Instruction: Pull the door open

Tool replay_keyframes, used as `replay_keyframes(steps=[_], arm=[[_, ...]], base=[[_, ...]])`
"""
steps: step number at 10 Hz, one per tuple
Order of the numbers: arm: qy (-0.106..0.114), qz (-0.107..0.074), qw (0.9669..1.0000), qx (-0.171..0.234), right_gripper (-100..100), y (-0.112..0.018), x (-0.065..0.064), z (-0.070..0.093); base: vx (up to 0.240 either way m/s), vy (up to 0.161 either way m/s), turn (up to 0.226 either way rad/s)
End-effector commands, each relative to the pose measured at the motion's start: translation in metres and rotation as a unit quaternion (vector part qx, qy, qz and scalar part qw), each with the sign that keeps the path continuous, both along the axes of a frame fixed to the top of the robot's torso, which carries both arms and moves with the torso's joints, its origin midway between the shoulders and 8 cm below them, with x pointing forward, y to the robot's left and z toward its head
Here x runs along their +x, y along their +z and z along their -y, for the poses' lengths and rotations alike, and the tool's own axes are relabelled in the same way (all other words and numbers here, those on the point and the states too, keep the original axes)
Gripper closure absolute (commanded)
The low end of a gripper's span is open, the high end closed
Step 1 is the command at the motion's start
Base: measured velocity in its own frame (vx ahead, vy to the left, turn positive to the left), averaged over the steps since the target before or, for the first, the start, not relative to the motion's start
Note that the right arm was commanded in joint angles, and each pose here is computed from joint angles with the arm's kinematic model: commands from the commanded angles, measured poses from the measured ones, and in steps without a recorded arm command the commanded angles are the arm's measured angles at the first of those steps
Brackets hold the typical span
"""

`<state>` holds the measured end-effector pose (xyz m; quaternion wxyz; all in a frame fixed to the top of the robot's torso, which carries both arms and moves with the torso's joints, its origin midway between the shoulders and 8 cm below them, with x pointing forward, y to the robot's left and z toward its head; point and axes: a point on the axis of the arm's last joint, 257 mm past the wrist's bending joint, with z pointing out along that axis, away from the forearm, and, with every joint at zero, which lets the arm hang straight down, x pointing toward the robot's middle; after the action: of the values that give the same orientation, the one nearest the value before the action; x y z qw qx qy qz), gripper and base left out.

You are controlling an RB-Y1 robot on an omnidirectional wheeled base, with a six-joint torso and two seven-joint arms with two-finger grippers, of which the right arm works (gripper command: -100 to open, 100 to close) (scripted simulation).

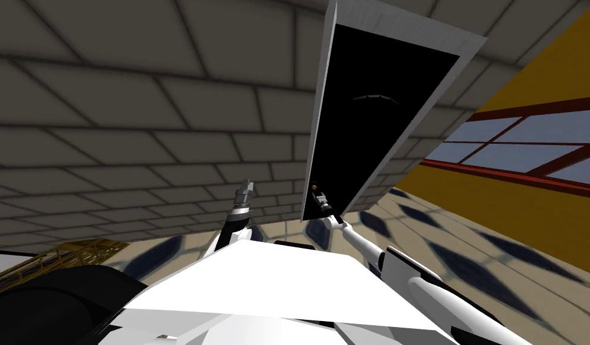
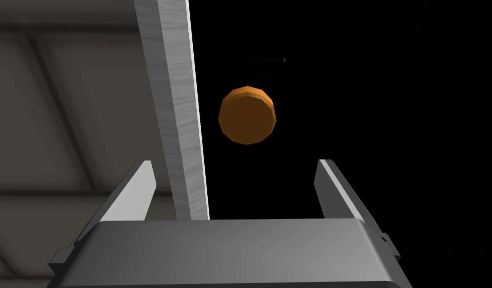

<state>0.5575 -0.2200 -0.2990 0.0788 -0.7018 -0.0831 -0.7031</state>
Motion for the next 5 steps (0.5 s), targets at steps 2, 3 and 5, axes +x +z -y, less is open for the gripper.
replay_keyframes(steps=[2,3,5], arm=[[-0.038,0.0,0.9993,0.002,-100,0.0,0.0,0.056],[-0.046,0.001,0.9989,0.002,-100,0.0,0.0,0.069],[-0.06,0.002,0.9982,0.002,-100,0.001,0.0,0.09]], base=[[0.162,0.106,0.3],[0.145,0.079,0.223],[0.12,0.045,0.154]])
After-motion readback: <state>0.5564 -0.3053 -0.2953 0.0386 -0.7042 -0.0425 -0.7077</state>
